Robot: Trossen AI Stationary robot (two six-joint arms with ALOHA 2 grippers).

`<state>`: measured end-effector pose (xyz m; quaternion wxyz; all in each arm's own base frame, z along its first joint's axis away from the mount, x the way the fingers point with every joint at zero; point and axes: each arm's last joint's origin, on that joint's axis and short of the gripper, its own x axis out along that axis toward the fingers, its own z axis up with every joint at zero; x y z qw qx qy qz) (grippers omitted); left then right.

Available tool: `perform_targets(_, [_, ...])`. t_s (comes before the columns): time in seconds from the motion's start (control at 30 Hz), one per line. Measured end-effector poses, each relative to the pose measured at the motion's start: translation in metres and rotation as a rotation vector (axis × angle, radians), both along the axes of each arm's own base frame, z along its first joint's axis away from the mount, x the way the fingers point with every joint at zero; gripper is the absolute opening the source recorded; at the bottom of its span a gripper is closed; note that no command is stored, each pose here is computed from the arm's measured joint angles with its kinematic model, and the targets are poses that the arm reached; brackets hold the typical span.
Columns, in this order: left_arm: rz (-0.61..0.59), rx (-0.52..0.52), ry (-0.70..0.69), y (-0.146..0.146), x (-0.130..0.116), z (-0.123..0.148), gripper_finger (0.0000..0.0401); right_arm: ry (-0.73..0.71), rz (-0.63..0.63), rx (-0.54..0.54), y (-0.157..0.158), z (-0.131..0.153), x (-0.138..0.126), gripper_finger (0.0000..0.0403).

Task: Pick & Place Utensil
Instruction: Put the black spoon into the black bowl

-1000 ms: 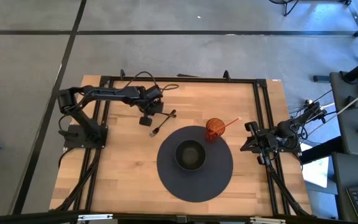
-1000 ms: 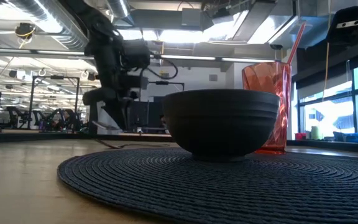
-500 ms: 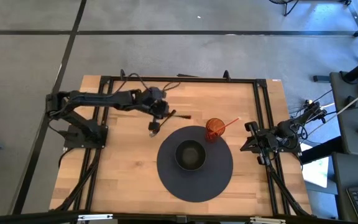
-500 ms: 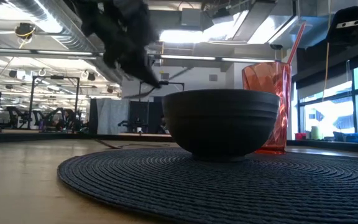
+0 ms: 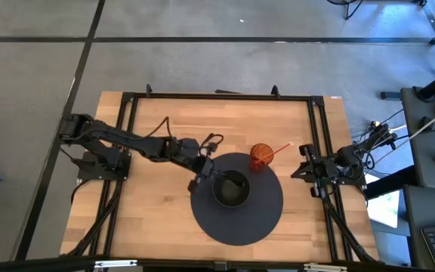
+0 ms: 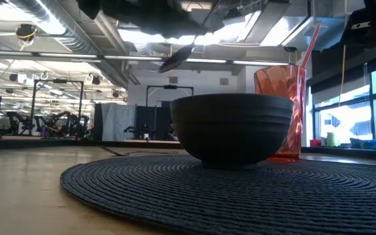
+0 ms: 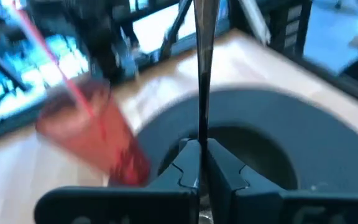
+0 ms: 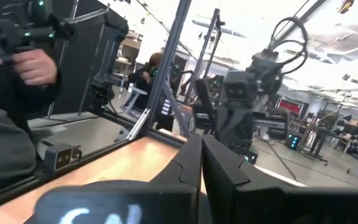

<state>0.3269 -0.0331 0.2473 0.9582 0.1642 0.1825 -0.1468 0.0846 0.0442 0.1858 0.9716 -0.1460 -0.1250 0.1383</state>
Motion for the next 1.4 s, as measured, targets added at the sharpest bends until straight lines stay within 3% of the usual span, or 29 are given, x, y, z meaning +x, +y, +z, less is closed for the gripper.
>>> perform_targets(0.1, [-0.017,-0.011,-0.059,-0.007,0.013,-0.006,0.0004,-0.020,-0.001,0.004,0.000,0.002,0.000,0.0014])
perform_targets(0.5, [-0.005,-0.065,0.073,-0.021,0.097,-0.056,0.0003,-0.033,0.002,0.015,0.000,0.004,-0.001,0.0014])
perform_targets(0.93, [0.023,-0.117,0.172,-0.027,0.100,-0.070,0.0004,-0.031,0.002,0.015,0.000,0.003,-0.001,0.0014])
perform_targets(1.4, [0.145,-0.148,0.160,-0.023,0.094,-0.081,0.0004,-0.029,0.004,0.021,0.000,0.003,-0.001,0.0014])
